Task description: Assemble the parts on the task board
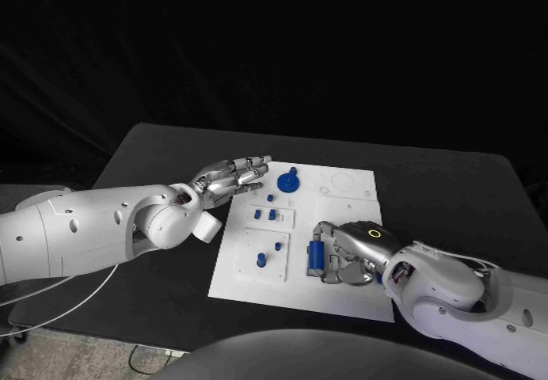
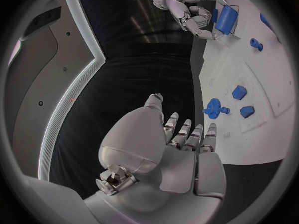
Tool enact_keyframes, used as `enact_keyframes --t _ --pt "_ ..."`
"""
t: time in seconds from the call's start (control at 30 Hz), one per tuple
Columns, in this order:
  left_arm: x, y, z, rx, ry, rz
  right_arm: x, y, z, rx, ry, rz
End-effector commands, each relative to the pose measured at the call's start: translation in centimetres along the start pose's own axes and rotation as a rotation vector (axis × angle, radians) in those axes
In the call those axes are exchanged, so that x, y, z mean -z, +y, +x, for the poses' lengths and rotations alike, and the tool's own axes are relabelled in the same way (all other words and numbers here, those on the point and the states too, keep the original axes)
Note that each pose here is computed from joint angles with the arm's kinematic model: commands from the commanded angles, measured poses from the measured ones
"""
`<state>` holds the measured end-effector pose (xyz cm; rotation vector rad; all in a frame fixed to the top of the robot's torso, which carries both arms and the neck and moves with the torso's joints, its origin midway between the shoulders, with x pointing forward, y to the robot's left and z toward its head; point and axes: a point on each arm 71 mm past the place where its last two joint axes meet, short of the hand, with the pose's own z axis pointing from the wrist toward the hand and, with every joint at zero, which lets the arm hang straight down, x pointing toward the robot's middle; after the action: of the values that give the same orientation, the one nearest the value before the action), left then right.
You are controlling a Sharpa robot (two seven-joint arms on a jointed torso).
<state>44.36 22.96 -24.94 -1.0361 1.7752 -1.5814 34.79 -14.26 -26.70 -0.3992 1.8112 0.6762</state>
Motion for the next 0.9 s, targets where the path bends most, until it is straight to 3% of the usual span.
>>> enact_keyframes --t 0.03,0.33,0.9 --pt "0.00 0.00 0.16 0.009 0.021 0.003 0.1 0.1 -0.2 -0.020 -0.031 -0.006" --pt "0.04 0.04 0.10 0.009 0.021 -0.002 0.6 -0.1 -0.2 -0.028 -0.032 0.009" --pt "-0.02 0.13 0.13 0.011 0.025 -0.008 1.2 0.2 0.5 -0.021 0.037 0.036"
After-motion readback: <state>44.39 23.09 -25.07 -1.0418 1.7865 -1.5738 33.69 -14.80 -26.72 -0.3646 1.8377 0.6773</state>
